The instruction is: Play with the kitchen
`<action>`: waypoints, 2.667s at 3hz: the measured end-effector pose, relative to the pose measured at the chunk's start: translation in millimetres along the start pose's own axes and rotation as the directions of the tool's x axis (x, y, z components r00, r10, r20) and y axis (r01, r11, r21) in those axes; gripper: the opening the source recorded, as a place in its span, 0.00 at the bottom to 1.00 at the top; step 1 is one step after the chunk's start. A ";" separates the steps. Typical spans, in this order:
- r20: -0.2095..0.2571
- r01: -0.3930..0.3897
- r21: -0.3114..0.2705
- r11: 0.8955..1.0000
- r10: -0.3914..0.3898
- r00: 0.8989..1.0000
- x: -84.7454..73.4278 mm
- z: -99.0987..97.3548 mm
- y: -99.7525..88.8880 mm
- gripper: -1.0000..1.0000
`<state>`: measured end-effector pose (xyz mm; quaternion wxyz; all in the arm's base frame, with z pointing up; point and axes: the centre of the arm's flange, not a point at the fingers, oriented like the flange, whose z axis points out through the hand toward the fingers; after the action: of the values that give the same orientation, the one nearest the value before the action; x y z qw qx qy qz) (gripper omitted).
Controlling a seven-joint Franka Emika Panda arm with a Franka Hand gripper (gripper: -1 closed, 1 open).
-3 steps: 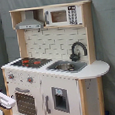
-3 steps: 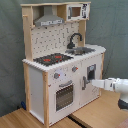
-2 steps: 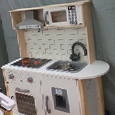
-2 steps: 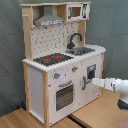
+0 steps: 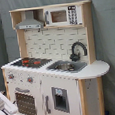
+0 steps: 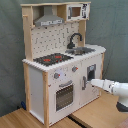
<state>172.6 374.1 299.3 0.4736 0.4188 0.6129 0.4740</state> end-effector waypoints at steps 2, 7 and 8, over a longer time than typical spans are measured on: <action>0.015 -0.148 0.001 0.989 0.148 0.989 -6.1 13.8 -22.8 1.00; 0.048 -0.612 -0.041 0.790 0.613 0.789 -14.6 62.3 -32.6 1.00; 0.056 -0.685 -0.046 0.727 0.686 0.725 -13.8 75.6 -38.2 1.00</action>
<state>246.8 367.1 256.7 0.2906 0.6262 0.3931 0.6074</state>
